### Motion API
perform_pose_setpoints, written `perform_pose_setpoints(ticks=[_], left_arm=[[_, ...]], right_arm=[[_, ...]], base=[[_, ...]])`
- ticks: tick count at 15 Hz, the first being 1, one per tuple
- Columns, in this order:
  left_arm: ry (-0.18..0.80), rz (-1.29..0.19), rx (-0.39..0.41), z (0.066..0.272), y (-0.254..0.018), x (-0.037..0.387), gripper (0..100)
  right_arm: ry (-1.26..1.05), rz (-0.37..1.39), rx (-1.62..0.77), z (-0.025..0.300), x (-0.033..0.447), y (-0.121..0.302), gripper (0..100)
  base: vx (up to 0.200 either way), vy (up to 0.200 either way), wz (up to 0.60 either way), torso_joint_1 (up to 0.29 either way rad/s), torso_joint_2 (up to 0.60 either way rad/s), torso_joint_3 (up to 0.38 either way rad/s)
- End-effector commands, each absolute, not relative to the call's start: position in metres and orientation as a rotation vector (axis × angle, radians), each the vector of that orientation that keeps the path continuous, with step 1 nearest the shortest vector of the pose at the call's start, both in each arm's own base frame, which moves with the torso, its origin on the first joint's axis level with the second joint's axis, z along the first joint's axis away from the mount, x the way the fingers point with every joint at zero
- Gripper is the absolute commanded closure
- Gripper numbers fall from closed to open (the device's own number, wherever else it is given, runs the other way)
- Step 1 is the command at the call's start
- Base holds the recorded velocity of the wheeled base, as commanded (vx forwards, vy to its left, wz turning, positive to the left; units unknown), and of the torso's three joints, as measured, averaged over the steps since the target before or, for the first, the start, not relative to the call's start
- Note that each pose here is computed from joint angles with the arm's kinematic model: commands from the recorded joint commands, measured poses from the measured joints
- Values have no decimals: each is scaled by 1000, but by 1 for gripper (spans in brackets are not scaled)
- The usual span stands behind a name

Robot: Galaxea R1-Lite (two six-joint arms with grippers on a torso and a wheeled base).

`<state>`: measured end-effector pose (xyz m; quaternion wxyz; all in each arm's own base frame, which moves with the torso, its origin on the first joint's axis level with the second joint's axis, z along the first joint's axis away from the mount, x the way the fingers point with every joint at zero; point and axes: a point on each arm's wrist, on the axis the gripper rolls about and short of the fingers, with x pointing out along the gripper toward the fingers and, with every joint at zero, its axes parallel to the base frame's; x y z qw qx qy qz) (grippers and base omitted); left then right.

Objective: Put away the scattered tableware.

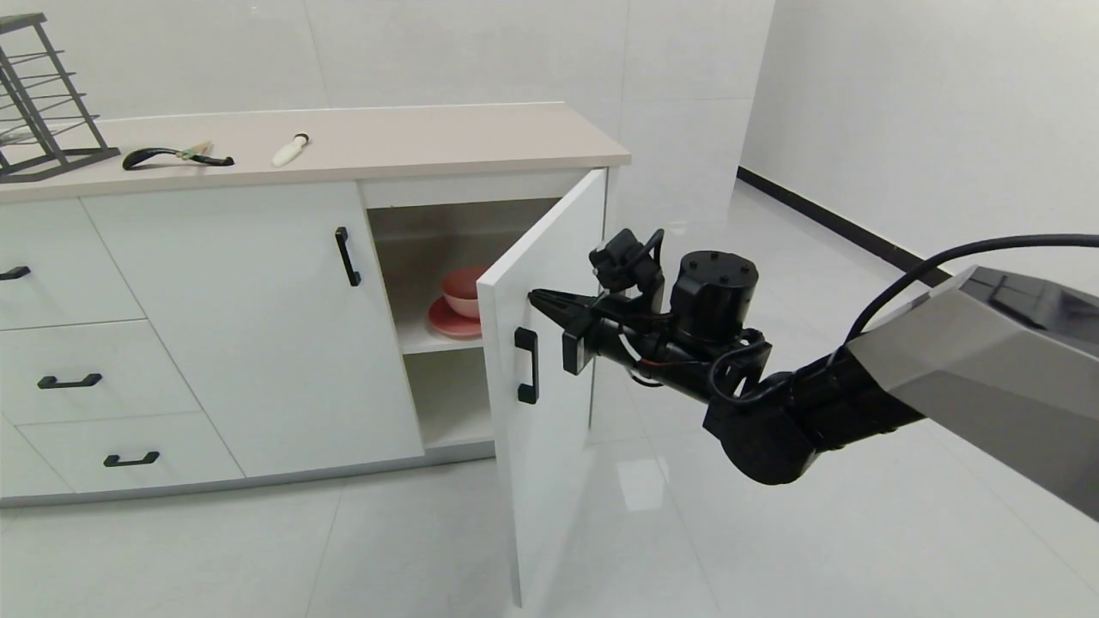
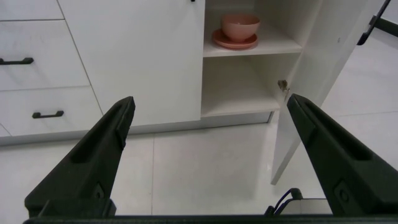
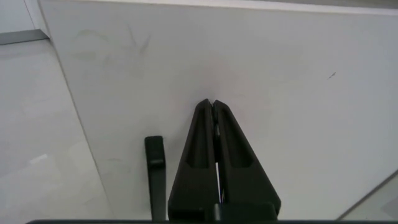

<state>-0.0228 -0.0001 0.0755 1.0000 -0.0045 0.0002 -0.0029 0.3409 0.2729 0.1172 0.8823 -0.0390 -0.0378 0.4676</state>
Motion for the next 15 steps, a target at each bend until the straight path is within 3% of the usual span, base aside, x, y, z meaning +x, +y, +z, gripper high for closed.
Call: perform_pose_setpoints(ticks=[1,10,15], left_arm=[[-2,-6,-9,76,0,-23,0],[-2,-6,-9,76,0,-23,0],[-2,-6,-9,76,0,-23,0]], right_arm=[[-100,972,-78,105,350,280,100],[-175,963,-62,90,376,296,100],[-254,970,-19,135,351,281,100]], base=[[0,0,0,0,0,0],[0,0,0,0,0,0],[0,0,0,0,0,0]])
